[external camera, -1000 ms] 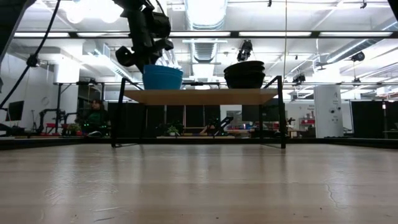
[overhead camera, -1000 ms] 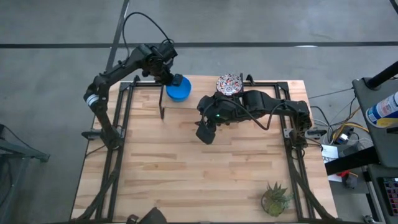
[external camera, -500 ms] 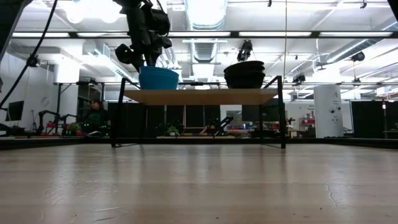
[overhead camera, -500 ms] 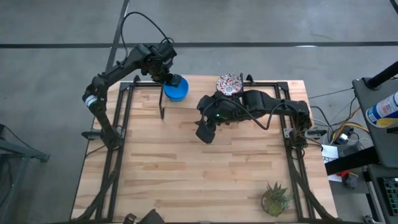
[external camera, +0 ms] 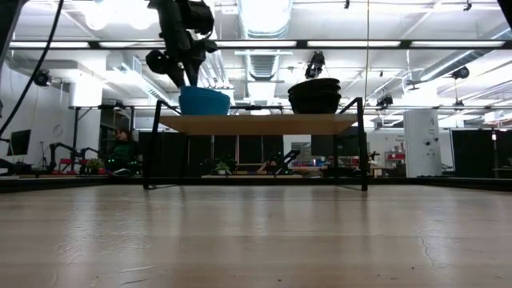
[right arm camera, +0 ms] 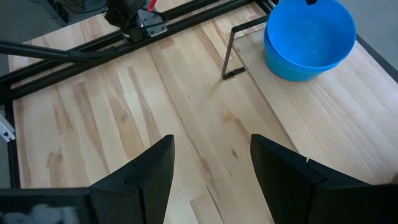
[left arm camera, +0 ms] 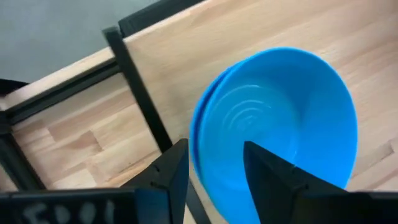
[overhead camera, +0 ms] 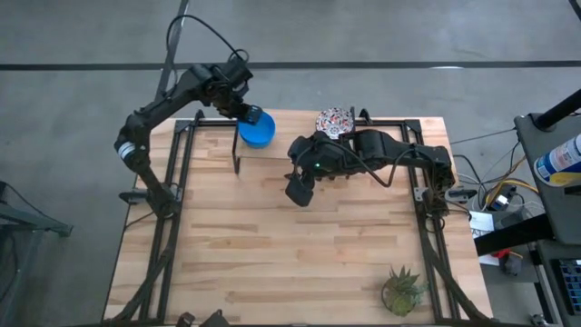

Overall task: Pick & Place Mini bowls
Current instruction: Stack the blue bowl on the other blue bowls on the shelf, then return to Home Position

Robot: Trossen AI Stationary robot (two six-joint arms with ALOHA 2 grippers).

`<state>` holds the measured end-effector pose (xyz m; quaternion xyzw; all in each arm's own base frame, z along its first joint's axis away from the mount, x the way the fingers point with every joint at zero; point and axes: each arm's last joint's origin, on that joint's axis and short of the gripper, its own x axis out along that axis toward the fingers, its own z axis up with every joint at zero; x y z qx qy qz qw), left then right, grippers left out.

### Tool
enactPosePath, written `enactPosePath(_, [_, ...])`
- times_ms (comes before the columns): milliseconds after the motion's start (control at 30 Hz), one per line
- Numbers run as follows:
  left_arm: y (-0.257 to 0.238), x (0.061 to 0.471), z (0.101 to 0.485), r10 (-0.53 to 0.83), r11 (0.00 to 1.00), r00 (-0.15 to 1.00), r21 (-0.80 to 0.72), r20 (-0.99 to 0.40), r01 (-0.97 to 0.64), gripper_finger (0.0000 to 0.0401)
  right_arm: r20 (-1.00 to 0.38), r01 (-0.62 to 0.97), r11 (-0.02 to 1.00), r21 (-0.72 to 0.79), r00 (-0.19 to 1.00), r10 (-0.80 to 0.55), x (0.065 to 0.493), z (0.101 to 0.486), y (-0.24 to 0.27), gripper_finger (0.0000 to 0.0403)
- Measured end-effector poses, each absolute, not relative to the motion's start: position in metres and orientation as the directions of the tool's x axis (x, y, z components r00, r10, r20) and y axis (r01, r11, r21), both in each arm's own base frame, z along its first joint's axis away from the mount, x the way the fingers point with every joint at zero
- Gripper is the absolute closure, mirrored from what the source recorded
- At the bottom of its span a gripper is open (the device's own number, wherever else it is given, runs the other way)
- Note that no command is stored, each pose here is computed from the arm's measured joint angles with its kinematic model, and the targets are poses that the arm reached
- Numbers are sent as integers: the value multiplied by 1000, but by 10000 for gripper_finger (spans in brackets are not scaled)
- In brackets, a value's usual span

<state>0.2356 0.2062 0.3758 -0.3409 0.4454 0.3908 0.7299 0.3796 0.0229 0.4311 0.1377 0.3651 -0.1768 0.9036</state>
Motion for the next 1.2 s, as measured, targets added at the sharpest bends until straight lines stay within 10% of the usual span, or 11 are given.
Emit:
enactPosePath(667, [180, 221, 410, 304, 490, 459, -276, -835, -827, 278, -714, 429, 897, 102, 660, -234, 379, 430, 17, 207])
enactPosePath(933, [139, 212, 418, 211, 579, 637, -430, -742, -693, 379, -783, 384, 920, 81, 595, -179, 384, 407, 14, 368])
enactPosePath(1200, [76, 196, 413, 157, 712, 847, -536, -507, -453, 400, -763, 327, 933, 151, 638, -100, 385, 385, 14, 394])
